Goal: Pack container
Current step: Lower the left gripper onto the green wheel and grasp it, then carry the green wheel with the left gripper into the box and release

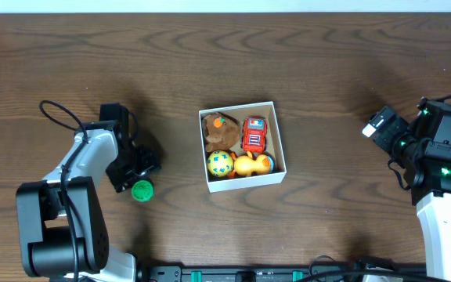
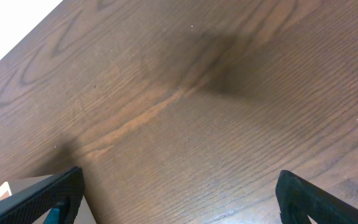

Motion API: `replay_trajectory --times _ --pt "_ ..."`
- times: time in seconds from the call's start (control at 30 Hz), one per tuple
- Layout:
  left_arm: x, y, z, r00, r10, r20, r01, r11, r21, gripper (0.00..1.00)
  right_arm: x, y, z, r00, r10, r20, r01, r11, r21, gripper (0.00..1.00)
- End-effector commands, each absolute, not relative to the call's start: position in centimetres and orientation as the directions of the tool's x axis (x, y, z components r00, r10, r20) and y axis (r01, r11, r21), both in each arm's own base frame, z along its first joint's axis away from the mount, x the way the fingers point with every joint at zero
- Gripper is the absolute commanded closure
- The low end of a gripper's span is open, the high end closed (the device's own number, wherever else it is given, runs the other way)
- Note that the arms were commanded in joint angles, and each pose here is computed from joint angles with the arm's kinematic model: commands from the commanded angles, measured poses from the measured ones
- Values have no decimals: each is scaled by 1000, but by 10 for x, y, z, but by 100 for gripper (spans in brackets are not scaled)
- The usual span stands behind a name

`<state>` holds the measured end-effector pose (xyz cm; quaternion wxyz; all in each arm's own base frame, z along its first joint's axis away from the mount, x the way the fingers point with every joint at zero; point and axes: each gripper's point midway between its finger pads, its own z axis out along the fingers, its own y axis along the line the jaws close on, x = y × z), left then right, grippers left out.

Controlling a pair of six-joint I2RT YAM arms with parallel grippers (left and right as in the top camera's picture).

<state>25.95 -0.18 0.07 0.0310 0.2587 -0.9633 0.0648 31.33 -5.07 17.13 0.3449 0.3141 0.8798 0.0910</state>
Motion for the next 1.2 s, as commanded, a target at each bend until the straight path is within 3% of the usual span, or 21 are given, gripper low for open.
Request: replay_trajectory --times 0.0,0.1,0.33,0.6,1.17 --pt "260 -7 -1 -853 -510 110 -522 841 -144 26 316 -53 182 -542 624 -562 489 779 393 1" --pt "243 -7 0 -862 -479 166 -499 859 -112 26 316 -53 181 -542 625 -562 489 778 393 1" --pt "204 20 4 -853 -469 228 -457 883 106 21 316 -53 181 -542 625 -562 489 778 393 1" --pt "186 6 -2 -861 -419 288 -408 907 102 21 316 -53 181 -542 625 -562 489 778 393 1" --pt "201 -15 -29 -920 -347 181 -347 937 35 22 316 -53 181 -542 624 -562 489 779 393 1"
